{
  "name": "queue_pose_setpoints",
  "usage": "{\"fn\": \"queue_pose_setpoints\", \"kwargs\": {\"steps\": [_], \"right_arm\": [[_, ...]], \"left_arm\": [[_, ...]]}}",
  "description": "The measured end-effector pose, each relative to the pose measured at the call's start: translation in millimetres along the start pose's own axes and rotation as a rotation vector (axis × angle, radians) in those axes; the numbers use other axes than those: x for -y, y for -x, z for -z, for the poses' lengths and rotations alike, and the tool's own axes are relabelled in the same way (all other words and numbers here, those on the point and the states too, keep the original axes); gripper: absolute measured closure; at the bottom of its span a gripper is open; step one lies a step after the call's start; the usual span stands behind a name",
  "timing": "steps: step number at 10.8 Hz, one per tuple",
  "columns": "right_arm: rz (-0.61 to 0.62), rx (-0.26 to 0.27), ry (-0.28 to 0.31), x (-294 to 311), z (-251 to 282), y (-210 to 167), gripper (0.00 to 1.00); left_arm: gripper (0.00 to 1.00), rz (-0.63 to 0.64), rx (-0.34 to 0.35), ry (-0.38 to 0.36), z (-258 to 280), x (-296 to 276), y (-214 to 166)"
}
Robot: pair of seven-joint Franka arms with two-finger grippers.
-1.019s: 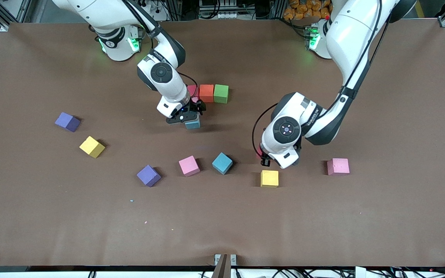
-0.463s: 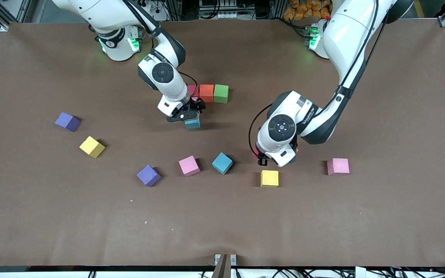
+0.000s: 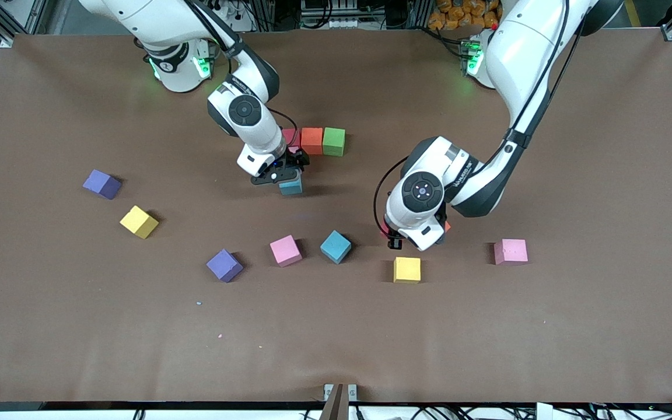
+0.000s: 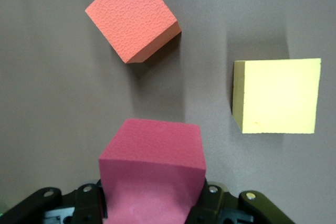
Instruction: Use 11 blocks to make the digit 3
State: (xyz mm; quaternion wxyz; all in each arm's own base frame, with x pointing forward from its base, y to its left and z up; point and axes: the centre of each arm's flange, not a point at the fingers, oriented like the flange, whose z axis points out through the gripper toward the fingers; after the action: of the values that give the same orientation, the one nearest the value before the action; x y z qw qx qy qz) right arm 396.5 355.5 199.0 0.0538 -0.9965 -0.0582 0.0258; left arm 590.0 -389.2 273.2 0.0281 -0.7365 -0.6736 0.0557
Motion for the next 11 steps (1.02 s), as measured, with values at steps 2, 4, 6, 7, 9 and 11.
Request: {"fn": "queue_pose_setpoints", "kwargs": {"steps": [2, 4, 6, 7, 9, 11], "right_arm": [[-0.004, -0.001, 0.0, -2, 0, -1, 0.0], [-0.009, -0.002, 0.001, -4, 0, -3, 0.0], [-0.013, -0.003, 0.002, -6, 0, -4, 0.0], [-0.015, -0.004, 0.002, -8, 0, -5, 0.0], [-0.023, -0.006, 0.002, -11, 1, -8, 0.0], [-0.026, -0.009, 0.0, -12, 2, -9, 0.0]], "left_arm": [[0.44, -0.002, 0.0, 0.001, 0, 1, 1], [0.44, -0.002, 0.0, 0.001, 1, 1, 2], [0.44, -0.002, 0.001, 0.002, 1, 0, 2], [0.44, -0.002, 0.001, 0.003, 1, 0, 2], [0.44, -0.001, 0.001, 0.003, 1, 0, 2], [0.44, 0.025, 0.001, 0.003, 1, 0, 2]]}}
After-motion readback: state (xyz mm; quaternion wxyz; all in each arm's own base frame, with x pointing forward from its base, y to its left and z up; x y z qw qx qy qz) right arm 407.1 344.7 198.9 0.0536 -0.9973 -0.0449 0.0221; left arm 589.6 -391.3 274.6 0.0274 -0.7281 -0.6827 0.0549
